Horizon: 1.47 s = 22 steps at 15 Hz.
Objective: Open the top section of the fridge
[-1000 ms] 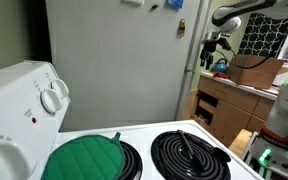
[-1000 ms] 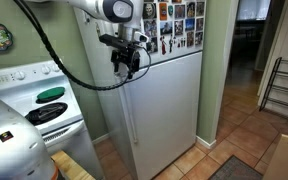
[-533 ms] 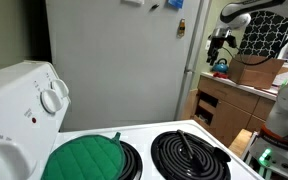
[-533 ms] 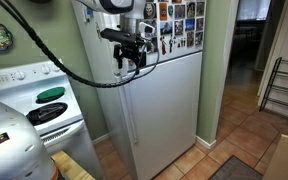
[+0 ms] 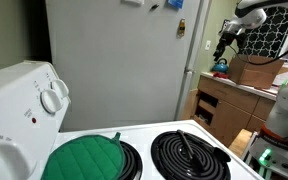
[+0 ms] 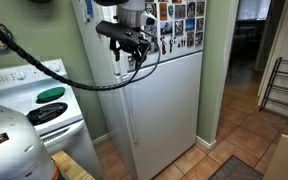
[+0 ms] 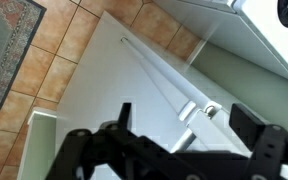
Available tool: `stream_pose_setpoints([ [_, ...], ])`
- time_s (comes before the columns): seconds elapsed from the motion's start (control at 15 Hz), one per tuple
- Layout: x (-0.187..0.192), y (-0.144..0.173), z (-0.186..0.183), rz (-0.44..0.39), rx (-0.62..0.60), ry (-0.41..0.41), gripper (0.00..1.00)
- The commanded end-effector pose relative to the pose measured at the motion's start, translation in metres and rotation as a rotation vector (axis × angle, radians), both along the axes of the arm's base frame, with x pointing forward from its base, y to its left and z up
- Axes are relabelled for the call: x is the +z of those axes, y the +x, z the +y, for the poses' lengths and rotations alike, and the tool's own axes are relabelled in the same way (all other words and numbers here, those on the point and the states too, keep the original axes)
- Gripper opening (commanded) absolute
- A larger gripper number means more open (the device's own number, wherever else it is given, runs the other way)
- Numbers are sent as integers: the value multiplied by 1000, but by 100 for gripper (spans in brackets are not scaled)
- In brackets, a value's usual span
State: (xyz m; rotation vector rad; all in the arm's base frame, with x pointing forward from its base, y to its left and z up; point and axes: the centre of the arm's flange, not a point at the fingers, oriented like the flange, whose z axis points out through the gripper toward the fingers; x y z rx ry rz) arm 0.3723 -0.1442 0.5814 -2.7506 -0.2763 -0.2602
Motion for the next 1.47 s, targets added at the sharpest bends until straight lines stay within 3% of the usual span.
stream_pose_setpoints([
  [0.0, -1, 0, 1, 1, 2, 1, 100],
  [0.27, -1, 0, 1, 2, 3, 1, 100],
  [0.4, 14, -5, 8, -116, 67, 56, 100],
  [0.67, 27, -10, 28, -260, 169, 169, 100],
  [1.07, 35, 8, 45, -531, 194, 280, 100],
  [1.13, 41, 9, 45, -509, 139, 268, 100],
  [1.2, 44, 11, 41, -477, 168, 253, 100],
  [1.4, 45, 13, 41, -490, 155, 256, 100],
])
